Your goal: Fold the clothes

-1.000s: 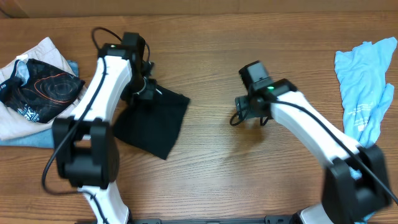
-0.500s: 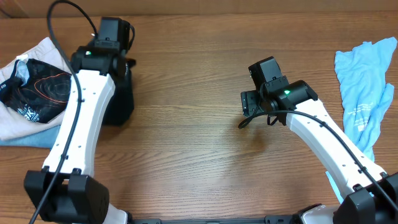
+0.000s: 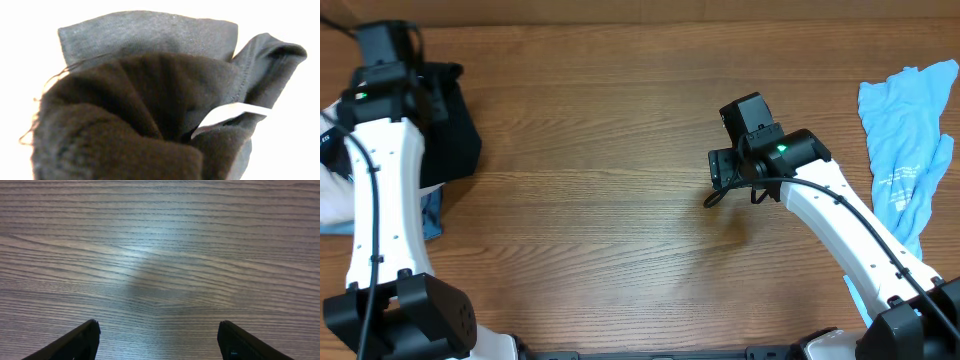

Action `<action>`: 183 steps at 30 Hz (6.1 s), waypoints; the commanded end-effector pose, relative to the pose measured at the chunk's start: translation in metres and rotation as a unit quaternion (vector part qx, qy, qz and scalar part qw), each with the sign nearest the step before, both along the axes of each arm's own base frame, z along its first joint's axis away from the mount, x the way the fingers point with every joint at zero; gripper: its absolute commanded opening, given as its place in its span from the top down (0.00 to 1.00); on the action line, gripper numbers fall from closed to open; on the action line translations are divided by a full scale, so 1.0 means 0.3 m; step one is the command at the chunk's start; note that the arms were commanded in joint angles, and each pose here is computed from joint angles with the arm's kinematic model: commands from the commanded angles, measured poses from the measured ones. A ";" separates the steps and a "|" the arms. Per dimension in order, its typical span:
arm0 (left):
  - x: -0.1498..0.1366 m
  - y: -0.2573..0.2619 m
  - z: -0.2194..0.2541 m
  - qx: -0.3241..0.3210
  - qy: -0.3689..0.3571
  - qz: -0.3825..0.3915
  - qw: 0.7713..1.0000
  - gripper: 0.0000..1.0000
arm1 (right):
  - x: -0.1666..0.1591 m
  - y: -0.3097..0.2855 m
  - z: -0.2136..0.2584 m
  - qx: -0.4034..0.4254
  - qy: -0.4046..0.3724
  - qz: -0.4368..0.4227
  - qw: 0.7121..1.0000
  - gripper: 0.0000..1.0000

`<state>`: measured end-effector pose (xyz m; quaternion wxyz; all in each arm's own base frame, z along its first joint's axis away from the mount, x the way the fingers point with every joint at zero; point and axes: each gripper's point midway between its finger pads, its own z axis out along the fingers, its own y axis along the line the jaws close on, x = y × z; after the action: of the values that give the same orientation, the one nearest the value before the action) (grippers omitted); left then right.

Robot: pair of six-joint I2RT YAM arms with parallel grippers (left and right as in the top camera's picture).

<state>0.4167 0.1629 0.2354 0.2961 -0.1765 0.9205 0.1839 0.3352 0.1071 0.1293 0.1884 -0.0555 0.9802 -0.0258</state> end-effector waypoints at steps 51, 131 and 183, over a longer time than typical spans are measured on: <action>0.007 0.457 0.058 -0.125 -0.186 0.070 0.972 0.00 | -0.005 0.000 0.014 0.006 0.002 -0.002 1.000 0.21; -0.871 -0.573 0.267 -0.046 -0.279 -0.285 0.916 0.00 | -0.409 -0.237 0.303 0.134 -0.254 -0.117 0.951 0.00; -0.957 -0.572 0.094 -0.078 -0.168 -0.278 0.943 0.00 | -0.348 -0.232 0.289 0.128 -0.555 0.020 0.821 0.00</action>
<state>0.1291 -0.0095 0.2643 0.4704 0.0287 0.8818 -0.0164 0.2274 0.0346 0.2217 0.6938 0.0037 0.7137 0.0964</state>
